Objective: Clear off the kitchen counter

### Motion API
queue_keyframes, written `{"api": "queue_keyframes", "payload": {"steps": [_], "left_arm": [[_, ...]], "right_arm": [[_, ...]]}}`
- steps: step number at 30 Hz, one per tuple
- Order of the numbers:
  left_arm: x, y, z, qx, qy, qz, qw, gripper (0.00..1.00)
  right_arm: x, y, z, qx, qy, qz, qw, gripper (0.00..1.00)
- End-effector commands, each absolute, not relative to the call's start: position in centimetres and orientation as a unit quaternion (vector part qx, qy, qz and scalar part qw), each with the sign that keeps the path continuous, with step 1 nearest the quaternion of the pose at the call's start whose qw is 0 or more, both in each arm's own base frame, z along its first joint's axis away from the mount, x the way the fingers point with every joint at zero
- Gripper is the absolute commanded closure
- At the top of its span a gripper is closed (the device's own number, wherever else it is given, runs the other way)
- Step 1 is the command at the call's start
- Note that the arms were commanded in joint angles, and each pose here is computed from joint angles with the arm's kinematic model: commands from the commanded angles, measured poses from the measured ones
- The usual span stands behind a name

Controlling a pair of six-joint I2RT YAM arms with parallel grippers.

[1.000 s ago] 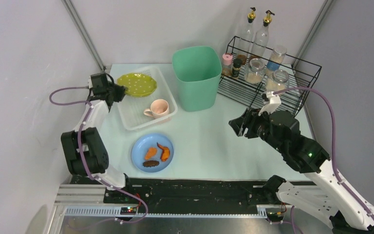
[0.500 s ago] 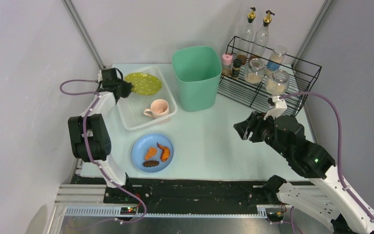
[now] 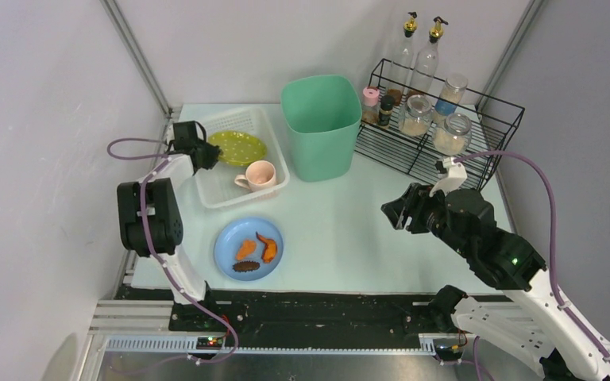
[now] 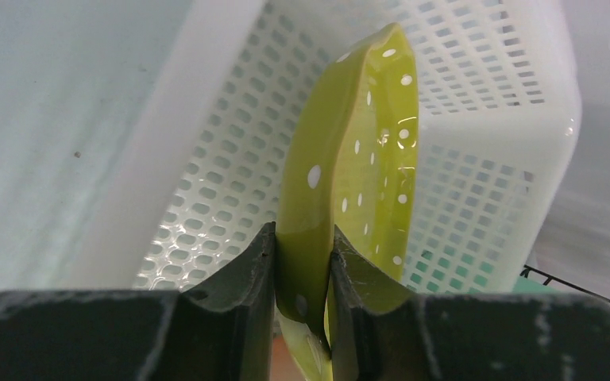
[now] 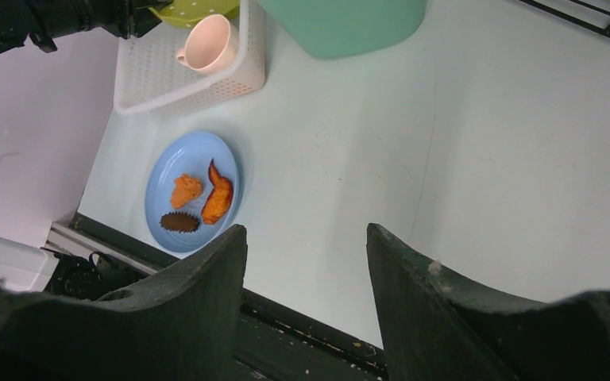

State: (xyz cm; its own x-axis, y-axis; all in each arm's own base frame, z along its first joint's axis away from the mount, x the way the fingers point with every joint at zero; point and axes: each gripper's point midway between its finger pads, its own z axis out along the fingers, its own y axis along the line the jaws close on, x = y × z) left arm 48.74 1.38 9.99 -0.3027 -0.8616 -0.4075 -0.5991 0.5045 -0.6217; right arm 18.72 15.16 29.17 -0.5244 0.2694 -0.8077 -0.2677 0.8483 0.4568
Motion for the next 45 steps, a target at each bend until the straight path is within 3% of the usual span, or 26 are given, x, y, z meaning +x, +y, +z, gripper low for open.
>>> {"api": "queue_keyframes", "payload": {"steps": [1, 3, 5, 6, 8, 14, 16, 17, 18, 27, 34, 45], "left_arm": [[51.6, 0.1, 13.2, -0.432, 0.762, -0.236, 0.420, 1.00], [51.5, 0.0, 12.6, -0.432, 0.765, -0.237, 0.414, 1.00], [51.4, -0.2, 12.1, -0.432, 0.768, -0.237, 0.409, 0.89], [51.2, -0.2, 11.8, -0.433, 0.769, -0.236, 0.406, 0.73], [50.9, -0.3, 11.5, -0.430, 0.773, -0.237, 0.401, 0.58], [49.1, -1.1, 10.2, -0.415, 0.802, -0.232, 0.361, 0.37], [48.4, -1.5, 9.9, -0.411, 0.812, -0.239, 0.340, 0.22], [48.0, -1.7, 9.7, -0.413, 0.814, -0.241, 0.330, 0.06], [47.6, -1.9, 9.7, -0.412, 0.816, -0.247, 0.322, 0.03], [43.8, -2.7, 9.5, -0.408, 0.849, -0.231, 0.246, 0.00], [39.0, -1.0, 9.4, -0.412, 0.876, -0.149, 0.201, 0.00], [35.5, -0.1, 15.6, -0.353, 0.886, -0.134, 0.270, 0.00]], "right_arm": [[18.7, 15.0, 29.1, 0.007, 0.828, 0.275, 0.488, 0.39], [18.7, 14.9, 29.0, 0.008, 0.829, 0.275, 0.487, 0.39], [18.7, 14.9, 29.0, 0.008, 0.829, 0.274, 0.487, 0.39], [18.6, 14.9, 29.0, 0.007, 0.830, 0.274, 0.486, 0.39], [18.7, 15.0, 28.9, 0.007, 0.830, 0.273, 0.486, 0.38], [18.8, 15.4, 28.8, 0.003, 0.831, 0.276, 0.482, 0.38], [18.8, 15.6, 28.7, 0.002, 0.832, 0.278, 0.480, 0.38], [18.8, 15.7, 28.6, 0.001, 0.833, 0.281, 0.478, 0.38], [18.8, 15.8, 28.6, 0.000, 0.832, 0.283, 0.477, 0.37], [18.6, 16.1, 28.1, -0.002, 0.835, 0.287, 0.469, 0.37], [18.9, 16.6, 27.6, -0.011, 0.837, 0.287, 0.465, 0.36], [19.1, 19.6, 25.7, -0.044, 0.850, 0.302, 0.429, 0.35]]}}
